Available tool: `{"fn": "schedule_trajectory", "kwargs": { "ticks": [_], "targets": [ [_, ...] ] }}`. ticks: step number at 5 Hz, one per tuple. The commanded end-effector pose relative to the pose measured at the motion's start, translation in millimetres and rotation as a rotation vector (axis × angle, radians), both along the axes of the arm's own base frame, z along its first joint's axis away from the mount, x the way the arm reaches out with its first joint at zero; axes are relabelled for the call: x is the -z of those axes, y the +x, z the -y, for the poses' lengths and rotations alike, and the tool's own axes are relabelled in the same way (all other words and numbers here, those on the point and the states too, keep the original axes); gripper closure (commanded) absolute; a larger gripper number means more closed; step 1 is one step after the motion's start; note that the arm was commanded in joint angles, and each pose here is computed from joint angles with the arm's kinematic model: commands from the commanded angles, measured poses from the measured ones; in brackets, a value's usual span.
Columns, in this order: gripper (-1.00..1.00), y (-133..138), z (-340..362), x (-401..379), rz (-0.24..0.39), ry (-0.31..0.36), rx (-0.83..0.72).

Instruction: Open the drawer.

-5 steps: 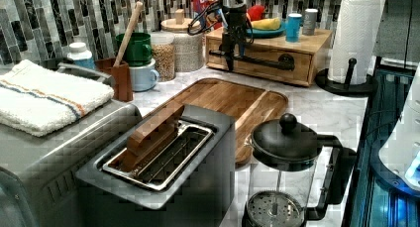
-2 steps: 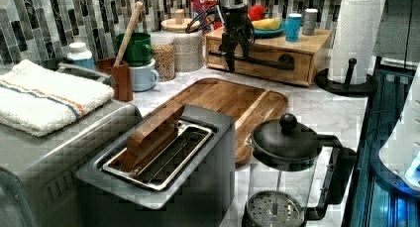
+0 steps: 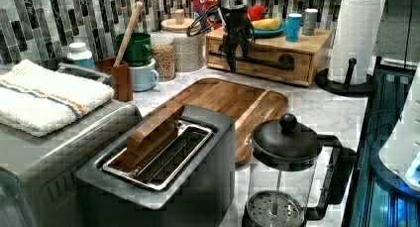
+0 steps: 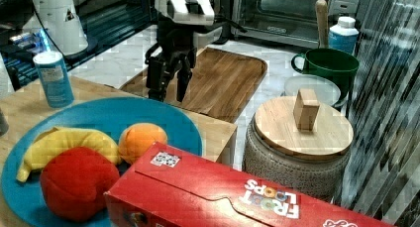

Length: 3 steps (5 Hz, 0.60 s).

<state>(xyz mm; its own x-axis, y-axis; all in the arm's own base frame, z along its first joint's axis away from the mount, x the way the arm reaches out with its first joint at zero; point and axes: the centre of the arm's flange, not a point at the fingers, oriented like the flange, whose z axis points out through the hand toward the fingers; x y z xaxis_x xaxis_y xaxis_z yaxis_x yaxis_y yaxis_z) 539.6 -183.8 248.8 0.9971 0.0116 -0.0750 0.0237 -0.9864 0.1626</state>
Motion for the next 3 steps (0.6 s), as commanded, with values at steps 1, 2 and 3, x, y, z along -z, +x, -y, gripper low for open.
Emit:
{"fn": "schedule_trajectory", "kwargs": {
  "ticks": [1,2,3],
  "targets": [
    [-1.00,38,-159,-20,-0.040,0.107,-0.201],
    [-1.00,37,-171,-26,-0.043,0.130,-0.189],
    [-1.00,34,-183,-29,-0.049,0.168,-0.179]
  ]
}}
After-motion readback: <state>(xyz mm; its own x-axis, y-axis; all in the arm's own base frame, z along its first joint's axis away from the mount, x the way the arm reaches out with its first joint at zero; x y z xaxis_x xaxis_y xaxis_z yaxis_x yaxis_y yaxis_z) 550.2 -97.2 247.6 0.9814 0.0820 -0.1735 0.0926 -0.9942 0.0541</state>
